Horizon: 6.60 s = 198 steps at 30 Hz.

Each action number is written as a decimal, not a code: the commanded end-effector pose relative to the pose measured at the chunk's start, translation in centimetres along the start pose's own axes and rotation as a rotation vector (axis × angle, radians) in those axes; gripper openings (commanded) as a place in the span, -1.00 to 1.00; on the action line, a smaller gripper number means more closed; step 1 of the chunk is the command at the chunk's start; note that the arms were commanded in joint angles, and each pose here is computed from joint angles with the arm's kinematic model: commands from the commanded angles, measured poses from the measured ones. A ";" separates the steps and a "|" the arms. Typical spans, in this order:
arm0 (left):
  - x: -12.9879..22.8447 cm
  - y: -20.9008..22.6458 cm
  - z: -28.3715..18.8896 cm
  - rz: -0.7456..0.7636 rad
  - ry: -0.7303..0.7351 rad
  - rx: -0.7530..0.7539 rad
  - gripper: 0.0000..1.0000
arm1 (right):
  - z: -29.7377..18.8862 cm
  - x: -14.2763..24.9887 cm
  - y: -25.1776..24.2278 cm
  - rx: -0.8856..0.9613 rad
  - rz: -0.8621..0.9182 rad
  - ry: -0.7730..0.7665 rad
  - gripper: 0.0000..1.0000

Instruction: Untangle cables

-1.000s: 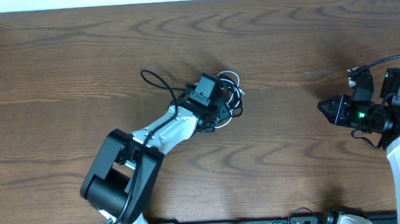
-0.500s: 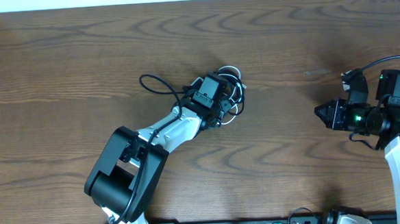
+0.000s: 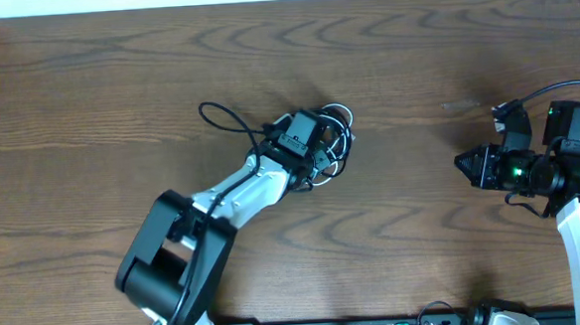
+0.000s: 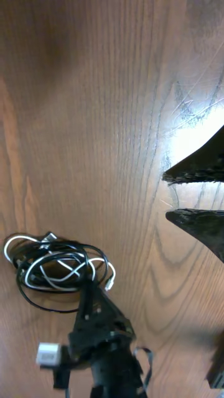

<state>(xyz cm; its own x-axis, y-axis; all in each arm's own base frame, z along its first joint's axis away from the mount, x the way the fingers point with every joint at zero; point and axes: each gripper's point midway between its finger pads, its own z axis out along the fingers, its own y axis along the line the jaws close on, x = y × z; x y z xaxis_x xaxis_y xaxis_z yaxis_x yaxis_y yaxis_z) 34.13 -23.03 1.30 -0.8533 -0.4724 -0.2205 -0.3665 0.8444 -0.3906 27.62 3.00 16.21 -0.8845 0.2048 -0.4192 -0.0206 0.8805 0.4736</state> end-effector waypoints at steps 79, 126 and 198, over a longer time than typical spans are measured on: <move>-4.6 -1.9 -17.9 0.396 0.009 0.497 -0.36 | 4.4 -2.7 8.5 -0.323 0.058 -0.122 -0.98; 4.6 -11.2 -2.8 0.838 0.125 0.745 -0.34 | -0.6 -2.0 10.3 -0.312 0.029 -0.171 -0.98; -4.7 -10.6 -18.9 0.779 -0.027 1.089 -0.85 | -2.1 5.3 -5.9 0.611 0.497 -0.094 -0.83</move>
<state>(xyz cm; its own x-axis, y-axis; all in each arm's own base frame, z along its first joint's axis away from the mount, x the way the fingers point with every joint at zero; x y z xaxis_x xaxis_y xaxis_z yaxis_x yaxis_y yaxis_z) 36.09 -25.21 20.80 -0.7033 0.0282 -0.7103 0.6804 0.3165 -0.6610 21.72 -0.15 12.89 -0.7349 0.6065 -0.3034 0.5747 0.7945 0.1963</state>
